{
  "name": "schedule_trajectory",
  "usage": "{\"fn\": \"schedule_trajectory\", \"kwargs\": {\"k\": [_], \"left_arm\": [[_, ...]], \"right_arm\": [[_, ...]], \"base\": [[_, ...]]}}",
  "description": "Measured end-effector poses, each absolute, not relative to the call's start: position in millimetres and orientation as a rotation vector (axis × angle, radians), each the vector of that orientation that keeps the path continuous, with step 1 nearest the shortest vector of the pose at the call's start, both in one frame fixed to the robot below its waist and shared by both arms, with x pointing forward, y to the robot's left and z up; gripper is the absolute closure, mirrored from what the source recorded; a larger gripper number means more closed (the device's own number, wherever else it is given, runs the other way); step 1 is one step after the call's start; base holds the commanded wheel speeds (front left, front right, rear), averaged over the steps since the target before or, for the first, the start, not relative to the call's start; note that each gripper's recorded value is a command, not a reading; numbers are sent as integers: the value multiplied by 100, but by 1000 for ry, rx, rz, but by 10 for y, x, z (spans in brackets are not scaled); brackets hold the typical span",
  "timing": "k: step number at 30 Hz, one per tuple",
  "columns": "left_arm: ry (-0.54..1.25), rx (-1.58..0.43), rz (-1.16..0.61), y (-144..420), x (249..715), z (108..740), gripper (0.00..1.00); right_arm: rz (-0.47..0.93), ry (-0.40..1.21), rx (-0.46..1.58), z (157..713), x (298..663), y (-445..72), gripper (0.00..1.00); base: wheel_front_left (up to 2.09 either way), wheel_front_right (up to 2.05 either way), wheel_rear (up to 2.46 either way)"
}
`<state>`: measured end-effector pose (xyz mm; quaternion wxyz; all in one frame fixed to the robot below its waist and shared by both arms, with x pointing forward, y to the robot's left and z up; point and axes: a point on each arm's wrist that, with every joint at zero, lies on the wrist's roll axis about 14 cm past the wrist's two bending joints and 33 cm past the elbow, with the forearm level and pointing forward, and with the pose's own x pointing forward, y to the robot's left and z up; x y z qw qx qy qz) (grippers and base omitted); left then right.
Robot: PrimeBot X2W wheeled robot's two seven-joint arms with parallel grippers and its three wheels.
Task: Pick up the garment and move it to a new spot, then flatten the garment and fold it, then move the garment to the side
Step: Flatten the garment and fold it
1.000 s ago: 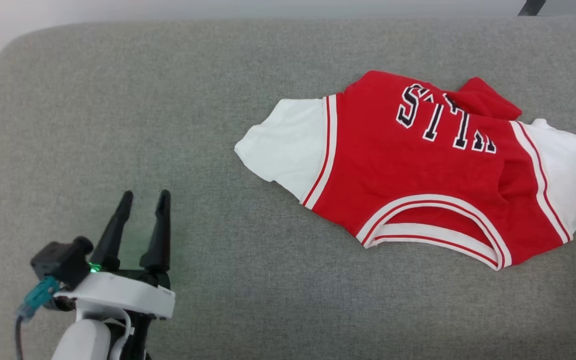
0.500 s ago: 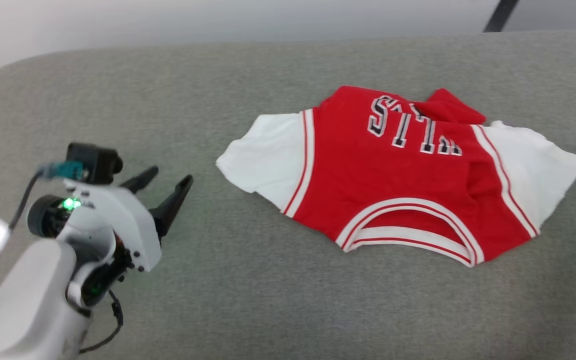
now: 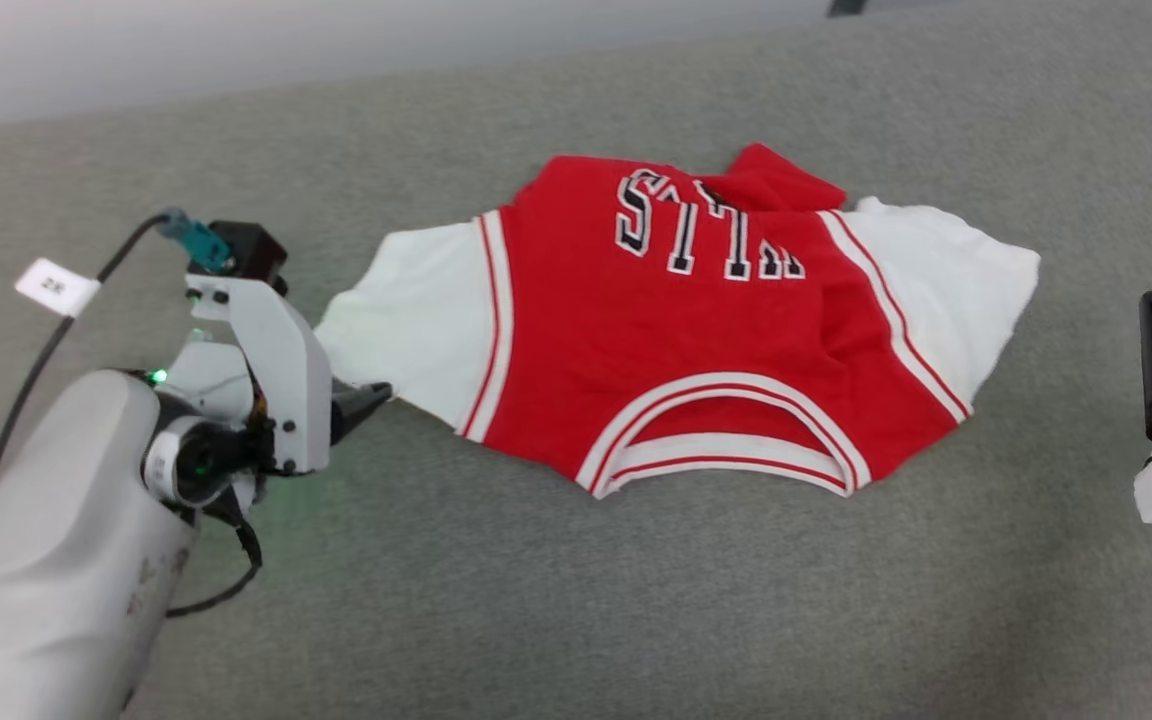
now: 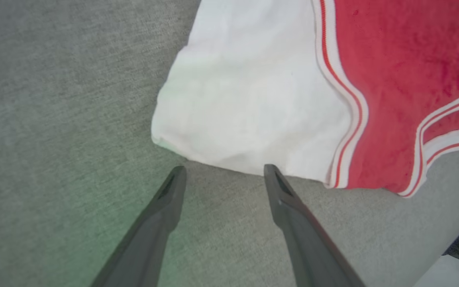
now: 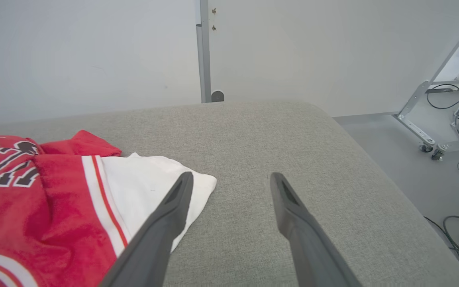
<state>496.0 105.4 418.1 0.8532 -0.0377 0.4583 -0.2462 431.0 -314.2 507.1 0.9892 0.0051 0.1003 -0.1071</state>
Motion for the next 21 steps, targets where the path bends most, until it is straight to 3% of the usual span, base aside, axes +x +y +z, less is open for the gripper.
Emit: {"fn": "schedule_trajectory", "kwargs": {"k": [11,12,13,14,21], "left_arm": [[1090,-118,-522,880,5229,3840,0],[1093,-119,-526,864,5248,3821,52],[1097,-122,-527,853,5262,3802,95],[1099,-122,-531,847,5277,3790,100],[1089,-106,-548,835,5325,3743,100]], "right_arm": [[-273,302,8,4771,4117,-3282,0],[-266,321,8,4717,4116,-3258,0],[-257,345,11,4654,4114,-3231,0],[-245,371,16,4589,4116,-3194,0],[-124,571,-11,4259,4303,-2949,0]], "base": [[0,0,0],[0,0,0],[0,0,0],[0,0,0],[0,0,0]]}}
